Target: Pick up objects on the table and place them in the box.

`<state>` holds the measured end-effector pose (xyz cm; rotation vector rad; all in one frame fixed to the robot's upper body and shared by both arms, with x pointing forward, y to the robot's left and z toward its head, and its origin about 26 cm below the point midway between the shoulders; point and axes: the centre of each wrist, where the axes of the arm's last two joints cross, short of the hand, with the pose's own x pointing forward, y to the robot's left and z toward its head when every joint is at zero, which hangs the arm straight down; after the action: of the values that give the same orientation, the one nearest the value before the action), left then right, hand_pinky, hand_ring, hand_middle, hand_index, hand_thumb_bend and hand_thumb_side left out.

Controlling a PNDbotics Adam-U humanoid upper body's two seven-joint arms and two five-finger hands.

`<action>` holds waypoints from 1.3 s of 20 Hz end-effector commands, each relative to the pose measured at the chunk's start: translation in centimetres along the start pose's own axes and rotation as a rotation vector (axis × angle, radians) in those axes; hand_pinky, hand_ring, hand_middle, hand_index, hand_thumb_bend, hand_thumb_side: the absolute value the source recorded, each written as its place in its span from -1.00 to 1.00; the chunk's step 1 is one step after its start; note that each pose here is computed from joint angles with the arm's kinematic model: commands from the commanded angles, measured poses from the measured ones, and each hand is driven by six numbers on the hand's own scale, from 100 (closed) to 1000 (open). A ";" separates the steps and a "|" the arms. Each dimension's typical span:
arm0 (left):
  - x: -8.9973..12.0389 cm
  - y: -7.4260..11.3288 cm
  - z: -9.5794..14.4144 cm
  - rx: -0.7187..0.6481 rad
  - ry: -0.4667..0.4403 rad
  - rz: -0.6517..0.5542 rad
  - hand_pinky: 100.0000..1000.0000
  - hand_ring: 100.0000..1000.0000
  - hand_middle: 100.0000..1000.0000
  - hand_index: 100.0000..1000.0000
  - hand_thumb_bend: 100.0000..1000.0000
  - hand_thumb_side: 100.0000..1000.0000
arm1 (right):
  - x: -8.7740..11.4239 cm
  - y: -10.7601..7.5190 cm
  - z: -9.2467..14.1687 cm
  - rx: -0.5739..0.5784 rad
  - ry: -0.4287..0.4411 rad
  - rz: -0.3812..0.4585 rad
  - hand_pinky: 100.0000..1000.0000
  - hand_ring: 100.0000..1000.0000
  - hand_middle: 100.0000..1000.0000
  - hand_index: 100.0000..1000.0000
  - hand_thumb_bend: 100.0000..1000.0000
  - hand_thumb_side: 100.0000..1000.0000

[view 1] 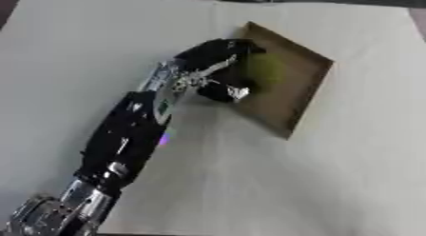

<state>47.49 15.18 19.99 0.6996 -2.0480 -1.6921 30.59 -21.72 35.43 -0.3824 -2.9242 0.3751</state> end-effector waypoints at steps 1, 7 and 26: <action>-0.2 3.0 0.1 0.079 0.028 -0.061 0.61 0.78 0.76 0.93 -1.00 0.17 | 0.5 -0.6 -0.5 0.001 -0.024 0.027 0.64 0.36 0.12 0.31 -1.00 -0.05; 0.3 4.1 0.0 0.175 0.059 -0.111 0.63 0.80 0.76 0.93 -0.73 0.18 | 0.5 -0.7 -0.5 0.002 -0.020 0.031 0.64 0.36 0.12 0.31 -1.00 -0.05; -2.1 9.9 8.2 0.554 0.122 -0.152 0.41 0.56 0.46 0.69 -1.00 -0.80 | -0.1 -3.0 0.2 -0.062 -0.016 0.137 0.63 0.35 0.11 0.30 -1.00 -0.08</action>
<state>43.86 22.90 25.68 1.0454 -2.3826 -1.1511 30.58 -24.03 35.12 -0.5387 -2.9076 0.3047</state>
